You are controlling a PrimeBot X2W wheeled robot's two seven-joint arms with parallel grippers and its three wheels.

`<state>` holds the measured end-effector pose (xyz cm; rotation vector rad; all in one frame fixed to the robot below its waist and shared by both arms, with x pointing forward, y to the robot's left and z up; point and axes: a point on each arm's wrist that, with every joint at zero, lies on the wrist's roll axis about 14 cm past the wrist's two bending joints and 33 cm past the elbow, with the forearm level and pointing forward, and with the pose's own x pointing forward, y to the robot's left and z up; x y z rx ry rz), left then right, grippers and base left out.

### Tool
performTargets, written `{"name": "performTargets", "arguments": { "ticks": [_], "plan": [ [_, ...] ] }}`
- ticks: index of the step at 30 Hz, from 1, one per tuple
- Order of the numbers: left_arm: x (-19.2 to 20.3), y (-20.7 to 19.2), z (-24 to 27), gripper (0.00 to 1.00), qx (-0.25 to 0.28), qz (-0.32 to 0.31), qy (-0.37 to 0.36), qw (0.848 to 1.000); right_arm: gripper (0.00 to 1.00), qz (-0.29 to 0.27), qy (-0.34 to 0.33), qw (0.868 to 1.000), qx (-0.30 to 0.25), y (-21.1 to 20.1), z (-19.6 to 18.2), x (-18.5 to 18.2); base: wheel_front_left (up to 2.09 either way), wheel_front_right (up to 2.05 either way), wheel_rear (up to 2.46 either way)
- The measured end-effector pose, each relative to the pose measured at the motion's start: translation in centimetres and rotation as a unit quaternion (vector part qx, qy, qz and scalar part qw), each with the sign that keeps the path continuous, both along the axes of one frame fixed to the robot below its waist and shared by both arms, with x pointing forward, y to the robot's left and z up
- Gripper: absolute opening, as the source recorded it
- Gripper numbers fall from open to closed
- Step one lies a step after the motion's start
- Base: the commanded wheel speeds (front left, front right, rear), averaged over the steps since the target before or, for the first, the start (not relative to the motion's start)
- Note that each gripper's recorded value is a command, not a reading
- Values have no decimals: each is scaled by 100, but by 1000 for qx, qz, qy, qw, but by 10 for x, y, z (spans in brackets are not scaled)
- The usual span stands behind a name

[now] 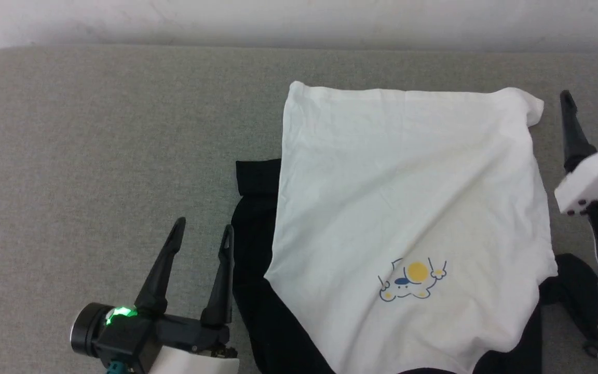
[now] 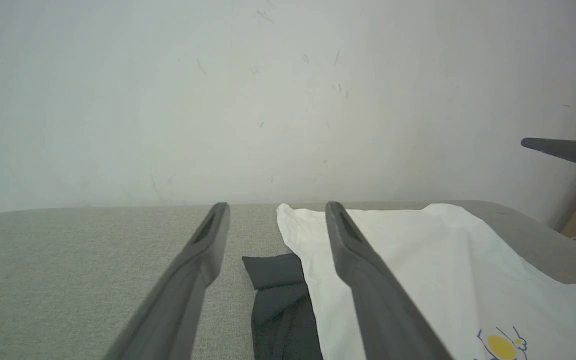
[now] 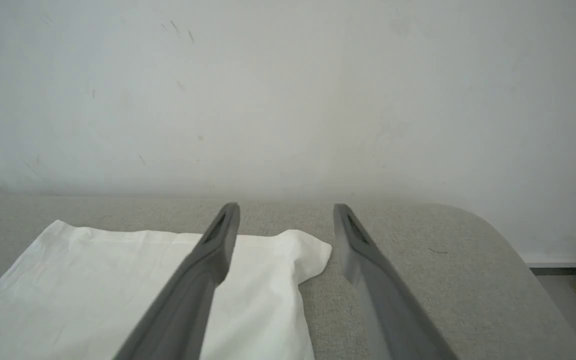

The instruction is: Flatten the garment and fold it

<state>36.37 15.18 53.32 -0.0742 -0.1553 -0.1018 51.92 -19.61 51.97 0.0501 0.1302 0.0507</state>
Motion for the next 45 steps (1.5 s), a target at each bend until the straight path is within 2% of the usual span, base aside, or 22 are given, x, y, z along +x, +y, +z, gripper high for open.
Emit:
{"name": "performTargets", "arguments": {
  "ticks": [6,11,21,24,35,39,45],
  "plan": [
    [-9,-1,24,100,-3,-1,-37,999,100,-51,-76,996,6,-29,27,-65,0,0,0],
    [-19,-4,30,100,-8,-4,-45,999,100,-79,-111,990,-17,-46,32,-117,0,0,0],
    [-37,-9,21,100,-11,-6,-27,1000,100,-79,-116,990,22,-42,2,-176,0,0,0],
    [-40,-8,16,100,-12,-3,-19,1000,100,-78,-109,991,29,-39,-5,-182,0,0,0],
    [-37,5,12,100,2,13,-15,1000,100,-74,-130,988,31,-37,5,-180,0,0,0],
    [-17,6,15,100,25,-9,-16,1000,100,-75,-130,988,31,-37,4,-174,0,0,0],
    [42,15,17,100,89,-45,41,994,100,-68,-123,989,39,-32,-2,-158,0,0,0]
  ]
}}
